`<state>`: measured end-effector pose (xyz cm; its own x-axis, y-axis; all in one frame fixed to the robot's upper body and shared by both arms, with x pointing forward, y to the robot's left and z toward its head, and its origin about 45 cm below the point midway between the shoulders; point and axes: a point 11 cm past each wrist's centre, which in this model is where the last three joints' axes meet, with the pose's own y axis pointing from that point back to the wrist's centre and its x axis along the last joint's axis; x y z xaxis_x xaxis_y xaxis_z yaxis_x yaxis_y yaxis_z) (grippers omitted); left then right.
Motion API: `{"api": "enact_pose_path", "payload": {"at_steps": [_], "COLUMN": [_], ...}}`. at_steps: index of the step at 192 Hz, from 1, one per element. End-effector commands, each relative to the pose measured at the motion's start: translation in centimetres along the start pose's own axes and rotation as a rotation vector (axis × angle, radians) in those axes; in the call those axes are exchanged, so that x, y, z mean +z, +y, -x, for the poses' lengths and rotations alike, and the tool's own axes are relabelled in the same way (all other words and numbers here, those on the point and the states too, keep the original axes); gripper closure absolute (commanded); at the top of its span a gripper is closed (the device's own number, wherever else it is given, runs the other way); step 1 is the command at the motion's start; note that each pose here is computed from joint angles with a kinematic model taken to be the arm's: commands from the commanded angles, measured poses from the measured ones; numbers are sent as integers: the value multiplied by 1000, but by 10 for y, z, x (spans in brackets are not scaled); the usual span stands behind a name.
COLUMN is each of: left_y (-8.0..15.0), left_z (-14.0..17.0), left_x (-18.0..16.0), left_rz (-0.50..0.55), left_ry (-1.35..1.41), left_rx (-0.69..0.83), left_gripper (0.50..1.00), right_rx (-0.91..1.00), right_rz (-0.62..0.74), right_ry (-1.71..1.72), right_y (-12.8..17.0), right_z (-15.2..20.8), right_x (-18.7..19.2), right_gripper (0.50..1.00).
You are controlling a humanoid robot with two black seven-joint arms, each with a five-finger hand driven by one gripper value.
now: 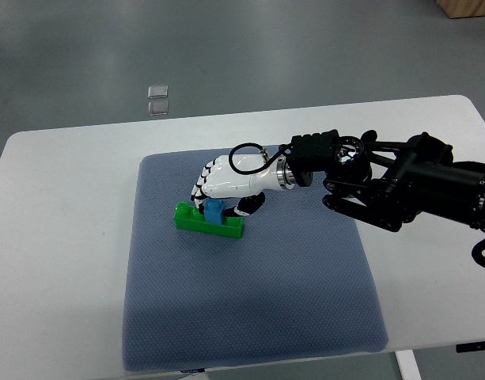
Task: Stack blue block on green block with right hand
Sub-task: 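Press the blue block down onto the green block's studs, then open the right hand and lift it off the blue block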
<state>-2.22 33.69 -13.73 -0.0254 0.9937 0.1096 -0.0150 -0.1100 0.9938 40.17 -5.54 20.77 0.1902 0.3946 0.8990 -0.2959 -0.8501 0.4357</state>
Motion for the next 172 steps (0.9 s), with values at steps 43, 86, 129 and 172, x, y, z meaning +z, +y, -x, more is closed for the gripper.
{"api": "enact_pose_path", "payload": {"at_steps": [43, 86, 129, 172], "left_y": [0, 0, 0, 0], "left_z": [0, 0, 0, 0], "left_x": [-1, 0, 0, 0], "left_rz": [-2, 1, 0, 1], "left_ry": [1, 0, 1, 0], "left_rx": [0, 0, 1, 1], "left_gripper": [500, 500, 500, 500], "right_rx": [8, 16, 31, 71], "right_rz": [8, 14, 21, 62], "right_ry": [7, 17, 16, -4], "right_y": [3, 5, 6, 15], "right_z": [-7, -14, -21, -34], "right_x": [4, 7, 9, 23], "right_gripper": [650, 642, 630, 593]}}
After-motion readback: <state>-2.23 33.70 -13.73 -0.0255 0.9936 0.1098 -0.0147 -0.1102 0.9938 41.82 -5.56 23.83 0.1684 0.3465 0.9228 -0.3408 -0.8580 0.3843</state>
